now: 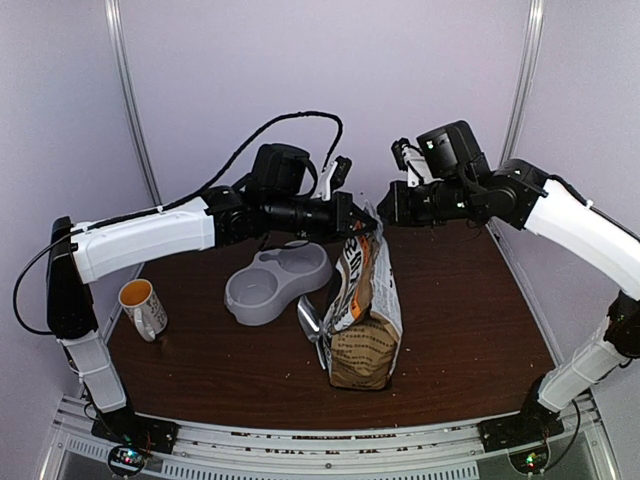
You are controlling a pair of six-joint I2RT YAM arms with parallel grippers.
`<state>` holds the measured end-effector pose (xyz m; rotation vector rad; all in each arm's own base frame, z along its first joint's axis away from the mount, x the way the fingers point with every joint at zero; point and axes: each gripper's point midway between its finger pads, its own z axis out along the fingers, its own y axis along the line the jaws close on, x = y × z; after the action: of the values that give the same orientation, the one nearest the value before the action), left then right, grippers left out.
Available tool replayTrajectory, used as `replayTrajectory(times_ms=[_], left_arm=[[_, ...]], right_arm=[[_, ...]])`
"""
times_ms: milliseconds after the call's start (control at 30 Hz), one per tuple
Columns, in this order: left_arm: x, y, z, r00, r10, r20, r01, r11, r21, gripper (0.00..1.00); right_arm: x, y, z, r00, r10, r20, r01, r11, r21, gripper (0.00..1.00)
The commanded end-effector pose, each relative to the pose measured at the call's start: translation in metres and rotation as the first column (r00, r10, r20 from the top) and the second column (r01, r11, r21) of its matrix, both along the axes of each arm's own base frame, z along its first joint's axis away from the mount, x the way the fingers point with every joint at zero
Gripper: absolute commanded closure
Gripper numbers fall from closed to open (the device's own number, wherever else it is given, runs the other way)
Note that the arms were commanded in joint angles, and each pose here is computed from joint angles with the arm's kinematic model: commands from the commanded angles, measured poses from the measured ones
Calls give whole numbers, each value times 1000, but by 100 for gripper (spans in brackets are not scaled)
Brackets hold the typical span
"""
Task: Serve the pet food
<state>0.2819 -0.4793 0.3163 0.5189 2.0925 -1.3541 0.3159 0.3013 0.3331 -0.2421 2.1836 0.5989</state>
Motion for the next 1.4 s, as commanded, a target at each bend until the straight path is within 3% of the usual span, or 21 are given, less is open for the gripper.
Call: replayTrajectory(times_ms=[0, 233, 533, 733, 967, 1200, 1367], left_arm=[[4, 1, 0, 1000, 19, 9, -19, 1000, -7, 100], [4, 1, 0, 1000, 21, 8, -21, 1000, -4, 100], [4, 4, 1, 1000, 26, 10, -26, 1000, 0, 100], [4, 6, 3, 999, 34, 15, -34, 999, -1, 100], [4, 7, 4, 999, 40, 17, -40, 999, 1, 100], [5, 14, 10, 997, 63, 42, -63, 998, -1, 100], [10, 33, 17, 986, 138, 89, -142, 989, 42, 100]], right_arm=[[-14, -18, 5, 1000, 23, 19, -21, 997, -70, 88], [-24, -9, 1, 998, 68, 2, -67, 995, -70, 78], [-26, -1, -8, 997, 77, -10, -78, 992, -96, 76], [-20, -8, -16, 999, 31, -20, -33, 989, -142, 85], [-21, -7, -25, 999, 28, -38, -34, 988, -154, 89], [-25, 14, -30, 991, 108, -77, -115, 989, -95, 100], [-29, 24, -24, 987, 143, -78, -147, 988, -39, 100]])
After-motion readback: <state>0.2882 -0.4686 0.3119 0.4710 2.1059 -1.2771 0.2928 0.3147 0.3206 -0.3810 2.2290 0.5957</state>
